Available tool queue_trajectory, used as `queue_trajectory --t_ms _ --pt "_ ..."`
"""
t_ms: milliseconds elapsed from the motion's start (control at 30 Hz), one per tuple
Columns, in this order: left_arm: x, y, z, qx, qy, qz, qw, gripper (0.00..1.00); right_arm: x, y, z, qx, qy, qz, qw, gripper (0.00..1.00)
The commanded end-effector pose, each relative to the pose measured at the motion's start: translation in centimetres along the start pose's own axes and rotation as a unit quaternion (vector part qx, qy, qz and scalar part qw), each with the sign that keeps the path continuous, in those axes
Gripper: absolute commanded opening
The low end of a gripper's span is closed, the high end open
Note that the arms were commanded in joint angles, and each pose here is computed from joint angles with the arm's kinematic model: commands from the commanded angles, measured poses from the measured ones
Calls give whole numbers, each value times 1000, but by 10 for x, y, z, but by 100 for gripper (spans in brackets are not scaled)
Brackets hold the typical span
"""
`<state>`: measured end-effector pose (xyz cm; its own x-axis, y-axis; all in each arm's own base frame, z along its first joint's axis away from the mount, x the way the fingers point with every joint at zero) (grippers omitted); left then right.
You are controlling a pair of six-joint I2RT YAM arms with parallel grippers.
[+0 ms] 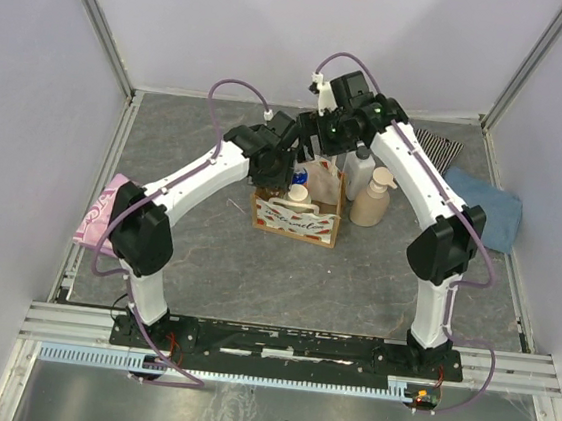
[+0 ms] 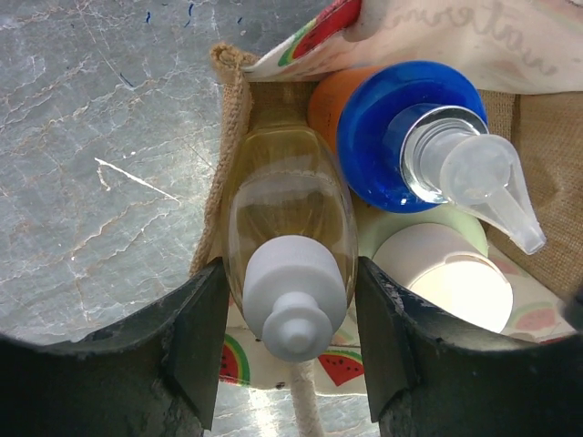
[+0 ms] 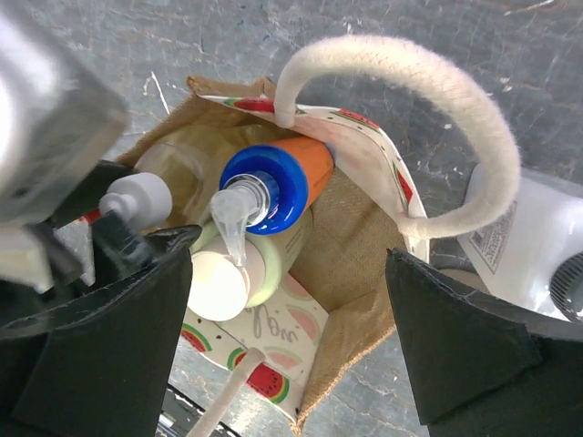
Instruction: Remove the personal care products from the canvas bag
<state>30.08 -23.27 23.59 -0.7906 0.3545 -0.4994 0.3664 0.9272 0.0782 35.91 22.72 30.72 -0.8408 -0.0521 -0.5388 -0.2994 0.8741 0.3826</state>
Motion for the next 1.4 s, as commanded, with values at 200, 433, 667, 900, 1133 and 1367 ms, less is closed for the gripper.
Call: queue_trajectory --t_ms 200,433,667,900,1133,1367 --pt "-12 11 -37 -40 -61 -39 997 3 5 12 28 -11 15 -11 1000 94" --pt "-39 24 -111 -45 -121 -53 990 3 9 19 43 -22 24 -16 999 94" --pt "-53 32 -159 -40 -162 -63 984 3 14 26 49 -27 24 -23 999 93" --pt "-54 36 -174 -41 -179 -73 980 3 15 31 40 -36 13 -34 999 93" --pt "-58 55 -221 -76 -234 -97 964 3 17 37 44 -39 17 -49 998 93" --pt "-47 79 -241 -122 -255 -136 950 3 19 50 45 -51 13 -68 996 93"
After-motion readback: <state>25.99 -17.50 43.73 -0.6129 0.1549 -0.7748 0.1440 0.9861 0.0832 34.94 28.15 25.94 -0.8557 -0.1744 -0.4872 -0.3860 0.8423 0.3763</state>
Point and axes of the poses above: each gripper's point midway between its finger pads, its own z axis out along the fingers, its own y axis along the line the jaws close on, x = y × z, the point moved 10 cm from there along -z, back along the fingers, and after that the axes turned 15 degrees about z, right-handed, at the moved point
